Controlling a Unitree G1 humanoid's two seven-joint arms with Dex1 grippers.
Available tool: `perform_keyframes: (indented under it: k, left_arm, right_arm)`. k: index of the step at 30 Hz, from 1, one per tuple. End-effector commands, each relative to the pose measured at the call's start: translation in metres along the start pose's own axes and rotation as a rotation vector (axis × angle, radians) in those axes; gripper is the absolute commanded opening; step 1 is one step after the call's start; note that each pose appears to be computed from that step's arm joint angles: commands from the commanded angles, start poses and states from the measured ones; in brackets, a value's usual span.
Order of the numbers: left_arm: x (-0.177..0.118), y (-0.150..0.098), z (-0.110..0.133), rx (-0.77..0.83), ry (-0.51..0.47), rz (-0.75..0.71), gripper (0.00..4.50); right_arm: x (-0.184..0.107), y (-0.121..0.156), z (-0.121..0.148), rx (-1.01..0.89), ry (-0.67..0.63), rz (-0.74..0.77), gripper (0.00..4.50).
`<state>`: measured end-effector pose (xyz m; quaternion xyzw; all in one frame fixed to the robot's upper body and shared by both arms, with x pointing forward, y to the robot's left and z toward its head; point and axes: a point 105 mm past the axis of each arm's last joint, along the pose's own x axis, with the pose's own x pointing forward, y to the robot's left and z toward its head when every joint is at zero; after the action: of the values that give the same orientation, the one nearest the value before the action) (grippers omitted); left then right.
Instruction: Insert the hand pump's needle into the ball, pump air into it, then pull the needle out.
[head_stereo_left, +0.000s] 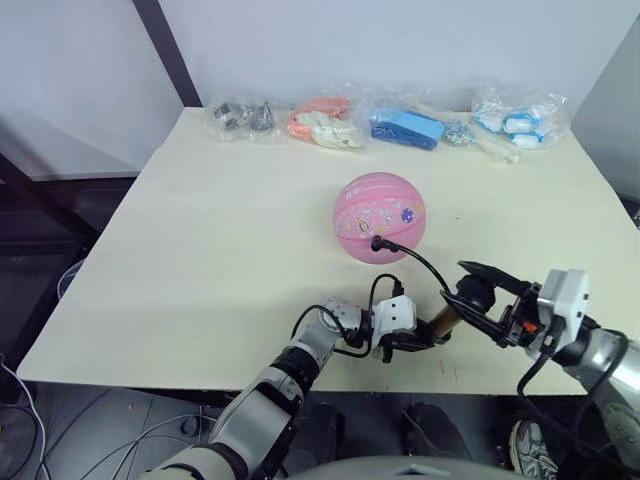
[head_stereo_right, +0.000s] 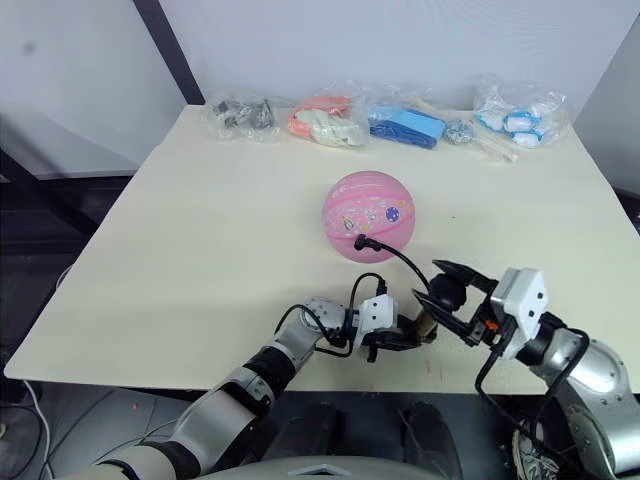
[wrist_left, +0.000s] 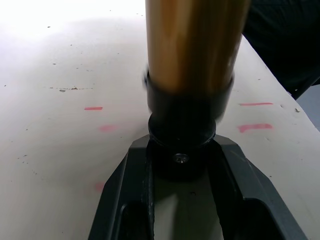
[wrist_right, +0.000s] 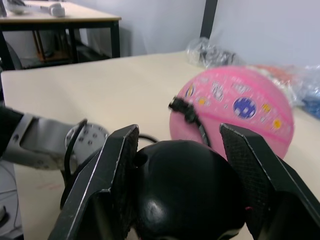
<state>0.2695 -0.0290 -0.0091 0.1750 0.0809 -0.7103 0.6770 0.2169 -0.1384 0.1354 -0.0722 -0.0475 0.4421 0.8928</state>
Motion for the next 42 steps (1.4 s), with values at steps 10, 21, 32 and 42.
perform_keyframes:
  k: [10,21,32,42]
  left_arm:
    - [-0.003,-0.012,-0.024,-0.089,0.066,-0.02,1.03]
    - [-0.003,-0.012,-0.024,-0.088,0.065,-0.025,1.03]
    - [-0.003,-0.012,-0.024,-0.085,0.07,-0.026,1.03]
    - [-0.003,-0.011,-0.023,-0.082,0.068,-0.026,1.03]
  right_arm:
    - [-0.009,-0.001,0.036,-0.012,0.001,0.077,2.16]
    - [-0.02,-0.017,0.11,-0.075,-0.049,0.118,2.16]
    - [-0.027,-0.026,0.166,-0.135,-0.102,0.133,2.16]
    - [-0.019,-0.02,0.121,-0.084,0.013,0.127,2.16]
